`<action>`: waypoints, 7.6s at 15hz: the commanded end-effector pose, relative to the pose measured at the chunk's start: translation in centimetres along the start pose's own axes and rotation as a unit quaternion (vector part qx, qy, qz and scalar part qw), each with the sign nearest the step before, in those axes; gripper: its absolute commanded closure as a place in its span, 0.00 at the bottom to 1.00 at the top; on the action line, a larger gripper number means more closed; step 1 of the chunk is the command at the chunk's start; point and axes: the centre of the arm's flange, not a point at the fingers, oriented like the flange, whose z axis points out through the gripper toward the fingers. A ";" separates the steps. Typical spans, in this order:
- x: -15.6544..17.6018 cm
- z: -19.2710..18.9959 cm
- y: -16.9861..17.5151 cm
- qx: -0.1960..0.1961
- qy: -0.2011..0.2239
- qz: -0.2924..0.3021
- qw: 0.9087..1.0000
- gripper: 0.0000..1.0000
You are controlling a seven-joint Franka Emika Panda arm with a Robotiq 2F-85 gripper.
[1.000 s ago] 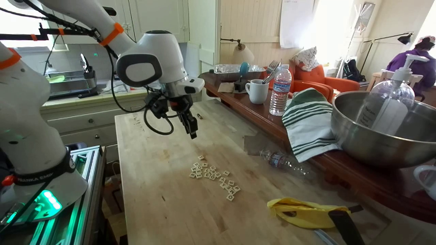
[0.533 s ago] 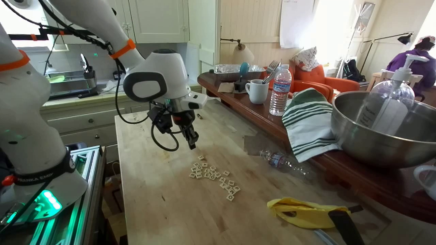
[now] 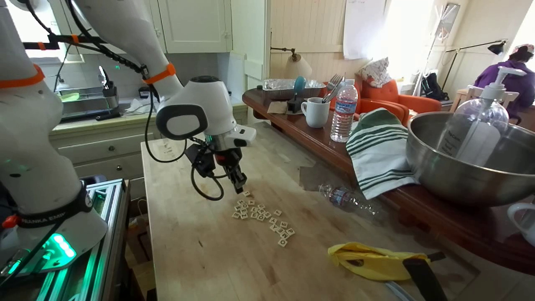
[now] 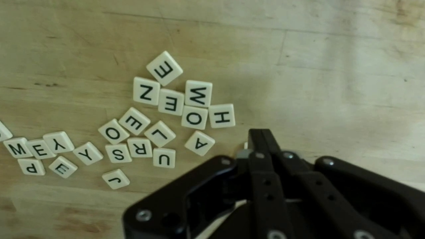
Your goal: Use the tile letters to spell the word tale
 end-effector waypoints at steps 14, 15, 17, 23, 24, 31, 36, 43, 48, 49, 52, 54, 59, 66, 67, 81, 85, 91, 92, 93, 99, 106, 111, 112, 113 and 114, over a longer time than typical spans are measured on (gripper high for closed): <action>2.7 4.1 -0.1 0.003 0.030 0.005 1.000 1.00; 2.8 4.3 -0.3 0.003 0.027 0.000 1.000 1.00; 3.1 4.5 -0.6 0.004 0.023 -0.013 1.000 1.00; 3.6 4.7 -2.6 0.015 0.018 -0.067 0.997 1.00; 3.6 4.6 -3.0 0.018 0.017 -0.077 0.997 1.00; 3.9 0.9 -3.4 0.017 0.035 -0.084 0.996 1.00; 4.3 -2.9 -2.4 0.010 0.060 -0.057 0.997 1.00; 2.3 -3.1 1.5 0.006 -0.001 0.069 0.998 1.00; 1.0 -0.7 3.4 0.009 -0.014 0.118 0.993 1.00; 1.0 -0.2 3.6 0.014 -0.014 0.120 0.993 1.00; 0.9 0.9 3.8 0.017 -0.020 0.142 0.990 1.00; 0.9 1.4 4.1 0.019 -0.020 0.158 0.987 1.00; 1.3 1.8 4.9 0.025 0.006 0.195 0.980 1.00; 2.0 3.2 5.1 0.028 0.007 0.211 0.977 1.00; 1.9 3.3 5.1 0.026 0.006 0.212 0.977 1.00; 2.5 3.8 0.9 0.055 -0.003 0.037 0.998 1.00; 2.9 2.8 0.2 0.055 0.007 -0.012 0.998 1.00; 3.3 0.6 1.1 0.055 0.029 -0.022 0.998 1.00; 3.3 0.5 1.3 0.054 0.031 -0.020 0.998 1.00; 3.3 0.6 1.5 0.052 0.031 -0.017 0.998 1.00; 3.0 2.1 1.4 0.056 0.027 0.011 0.998 1.00; 2.7 3.4 1.4 0.053 0.013 0.018 0.998 1.00; 3.1 3.6 0.9 0.052 0.011 0.000 0.999 1.00; 3.2 3.6 0.7 0.048 0.010 -0.004 0.999 1.00; 3.3 3.6 0.6 0.046 0.011 -0.010 0.999 1.00; 3.4 3.5 0.4 0.047 0.011 -0.015 0.999 1.00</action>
